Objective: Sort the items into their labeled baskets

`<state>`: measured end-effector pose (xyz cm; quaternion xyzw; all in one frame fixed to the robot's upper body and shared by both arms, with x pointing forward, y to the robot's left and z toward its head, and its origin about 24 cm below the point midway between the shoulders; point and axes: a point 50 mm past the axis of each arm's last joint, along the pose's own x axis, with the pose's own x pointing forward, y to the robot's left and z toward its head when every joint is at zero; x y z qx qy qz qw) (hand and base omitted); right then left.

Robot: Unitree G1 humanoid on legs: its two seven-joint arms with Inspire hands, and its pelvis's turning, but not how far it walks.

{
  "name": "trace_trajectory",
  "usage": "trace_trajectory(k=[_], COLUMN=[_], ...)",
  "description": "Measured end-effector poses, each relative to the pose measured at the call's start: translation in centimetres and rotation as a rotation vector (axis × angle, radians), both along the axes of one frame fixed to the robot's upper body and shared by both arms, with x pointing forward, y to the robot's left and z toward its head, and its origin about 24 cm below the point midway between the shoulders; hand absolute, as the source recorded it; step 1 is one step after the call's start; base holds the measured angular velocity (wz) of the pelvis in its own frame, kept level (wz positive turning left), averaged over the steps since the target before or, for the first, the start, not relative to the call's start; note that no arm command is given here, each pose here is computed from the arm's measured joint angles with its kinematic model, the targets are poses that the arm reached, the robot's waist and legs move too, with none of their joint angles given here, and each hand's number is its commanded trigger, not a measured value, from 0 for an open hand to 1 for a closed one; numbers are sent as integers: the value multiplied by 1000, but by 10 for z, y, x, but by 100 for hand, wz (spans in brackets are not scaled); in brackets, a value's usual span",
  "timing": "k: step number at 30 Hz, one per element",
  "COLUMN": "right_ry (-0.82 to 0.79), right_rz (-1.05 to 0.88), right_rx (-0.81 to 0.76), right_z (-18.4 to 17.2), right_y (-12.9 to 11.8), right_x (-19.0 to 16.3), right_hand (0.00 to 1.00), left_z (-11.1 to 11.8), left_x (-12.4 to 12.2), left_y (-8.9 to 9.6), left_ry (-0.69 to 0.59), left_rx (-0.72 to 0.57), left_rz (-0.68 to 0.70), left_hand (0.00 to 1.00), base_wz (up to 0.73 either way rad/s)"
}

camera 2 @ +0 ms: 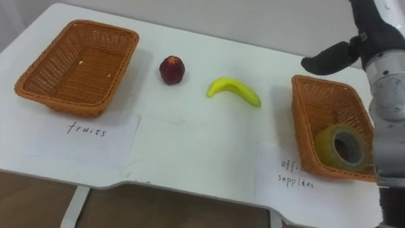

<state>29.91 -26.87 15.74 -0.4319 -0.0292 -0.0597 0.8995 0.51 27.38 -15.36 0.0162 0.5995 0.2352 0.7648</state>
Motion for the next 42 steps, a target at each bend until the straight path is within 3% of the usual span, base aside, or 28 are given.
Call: trace_trajectory(k=[9,25,42], right_ry=[127,228,327], right_rz=[67,98,117], right_rx=[-17,-90,-116], right_z=[-19,-48,-70], right_y=[11,29,32], right_x=[7,17,21], right_hand=[0,0,0], left_z=[0,0,-1], left_x=[-15,-12,12], left_y=[1,2,-3], left_ry=[63,89,37], left_rx=[-19,-5,-11], left_rz=[-17,-49,-93], left_hand=[0,0,0], base_wz=[17,8,-1])
